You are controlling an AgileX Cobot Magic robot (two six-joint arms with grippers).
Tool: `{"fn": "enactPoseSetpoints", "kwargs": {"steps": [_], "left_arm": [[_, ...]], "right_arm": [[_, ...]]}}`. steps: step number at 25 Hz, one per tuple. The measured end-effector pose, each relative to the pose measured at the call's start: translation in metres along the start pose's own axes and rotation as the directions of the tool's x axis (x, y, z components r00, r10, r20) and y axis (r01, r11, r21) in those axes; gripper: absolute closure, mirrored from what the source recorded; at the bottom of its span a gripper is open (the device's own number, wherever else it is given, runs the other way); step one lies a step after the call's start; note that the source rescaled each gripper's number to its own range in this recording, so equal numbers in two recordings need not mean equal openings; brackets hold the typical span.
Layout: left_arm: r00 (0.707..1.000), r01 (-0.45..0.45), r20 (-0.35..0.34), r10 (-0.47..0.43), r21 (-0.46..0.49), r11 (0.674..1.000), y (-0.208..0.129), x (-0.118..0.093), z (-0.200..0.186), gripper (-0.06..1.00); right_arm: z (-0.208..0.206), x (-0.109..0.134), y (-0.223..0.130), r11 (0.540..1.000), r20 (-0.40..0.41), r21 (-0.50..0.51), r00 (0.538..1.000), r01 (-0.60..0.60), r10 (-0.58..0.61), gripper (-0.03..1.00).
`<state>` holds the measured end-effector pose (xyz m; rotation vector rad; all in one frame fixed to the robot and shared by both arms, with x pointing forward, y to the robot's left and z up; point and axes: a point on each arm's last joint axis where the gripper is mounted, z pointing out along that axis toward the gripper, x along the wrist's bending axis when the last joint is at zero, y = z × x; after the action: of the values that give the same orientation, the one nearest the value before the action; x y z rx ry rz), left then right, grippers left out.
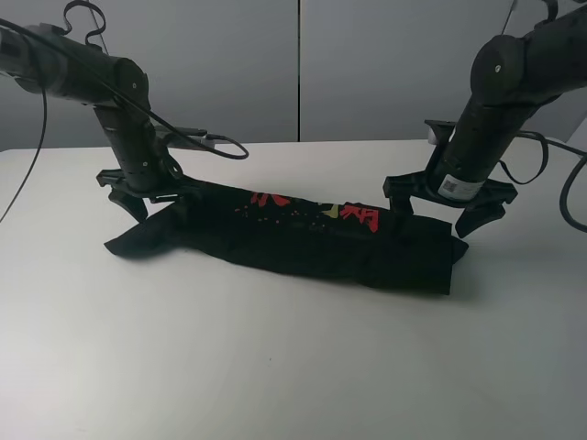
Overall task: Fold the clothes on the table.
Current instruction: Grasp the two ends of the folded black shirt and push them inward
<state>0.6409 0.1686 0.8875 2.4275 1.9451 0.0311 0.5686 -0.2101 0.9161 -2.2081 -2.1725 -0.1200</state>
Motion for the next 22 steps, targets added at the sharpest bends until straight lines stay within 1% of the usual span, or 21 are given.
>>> {"fn": "enactPoseSetpoints", "kwargs": {"steps": [4,8,12,14,17,19,22], "left_arm": [[1.000,-0.002,-0.013,0.003,0.064,0.998,-0.006,0.001,0.000,-0.05],[0.999,-0.008,-0.052,0.016,0.145,0.989,-0.013,0.005,0.000,-0.05],[0.998,-0.003,-0.069,0.014,0.159,0.987,-0.015,0.006,0.002,-0.05],[0.997,-0.004,-0.070,0.015,0.156,0.988,-0.016,0.007,0.004,-0.05],[0.999,-0.003,-0.035,0.008,0.135,0.991,-0.015,0.003,0.004,-0.05],[1.000,-0.008,-0.009,0.009,0.094,0.996,-0.012,0.001,-0.002,-0.05],[1.000,-0.003,0.007,0.003,0.015,1.000,-0.007,0.000,-0.014,-0.05]], "right_arm": [[-0.001,0.000,0.004,1.000,-0.013,-0.005,1.000,-0.003,0.003,-0.03],[-0.001,-0.012,0.007,1.000,-0.013,0.005,1.000,-0.027,0.027,-0.03],[-0.001,-0.016,0.007,1.000,-0.026,0.009,1.000,-0.014,0.015,-0.03],[-0.001,-0.016,0.007,1.000,-0.029,0.007,1.000,-0.010,0.010,-0.03],[-0.001,-0.016,0.008,1.000,-0.030,0.003,1.000,-0.004,0.004,-0.03],[-0.001,-0.016,0.008,1.000,-0.030,0.003,1.000,0.003,-0.003,-0.03],[-0.001,-0.015,0.008,1.000,-0.031,0.001,0.999,0.010,-0.010,-0.03]]}}
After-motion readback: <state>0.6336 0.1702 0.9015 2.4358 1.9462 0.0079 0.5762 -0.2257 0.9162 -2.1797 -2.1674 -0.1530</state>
